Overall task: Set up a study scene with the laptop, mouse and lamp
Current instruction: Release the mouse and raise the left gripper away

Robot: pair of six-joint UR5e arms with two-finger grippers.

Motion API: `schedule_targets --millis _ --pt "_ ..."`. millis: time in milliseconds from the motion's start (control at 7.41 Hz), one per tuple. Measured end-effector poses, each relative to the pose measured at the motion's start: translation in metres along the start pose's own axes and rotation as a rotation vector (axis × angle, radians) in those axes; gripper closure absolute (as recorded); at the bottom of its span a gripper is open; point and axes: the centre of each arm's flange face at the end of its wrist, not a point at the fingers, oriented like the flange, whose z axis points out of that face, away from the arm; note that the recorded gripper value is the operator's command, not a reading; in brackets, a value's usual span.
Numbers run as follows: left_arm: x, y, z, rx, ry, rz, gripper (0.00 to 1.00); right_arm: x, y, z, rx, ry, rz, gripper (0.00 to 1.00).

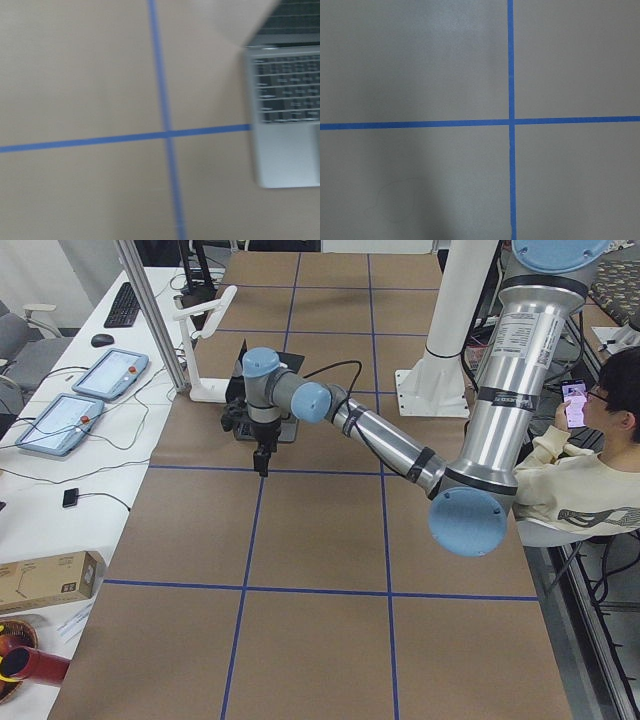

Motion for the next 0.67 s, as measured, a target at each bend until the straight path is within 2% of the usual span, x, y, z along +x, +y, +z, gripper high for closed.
schedule_targets --millis 270,674 --pt "-0.117 0.01 0.008 -0.033 -0.018 0.039 0.01 0.006 -0.001 0.008 -0.016 0.003 -0.001 0.0" --pt "-0.259 0.04 0.022 -0.047 0.032 0.086 0.01 0.014 0.003 0.017 -0.034 0.007 0.003 0.0"
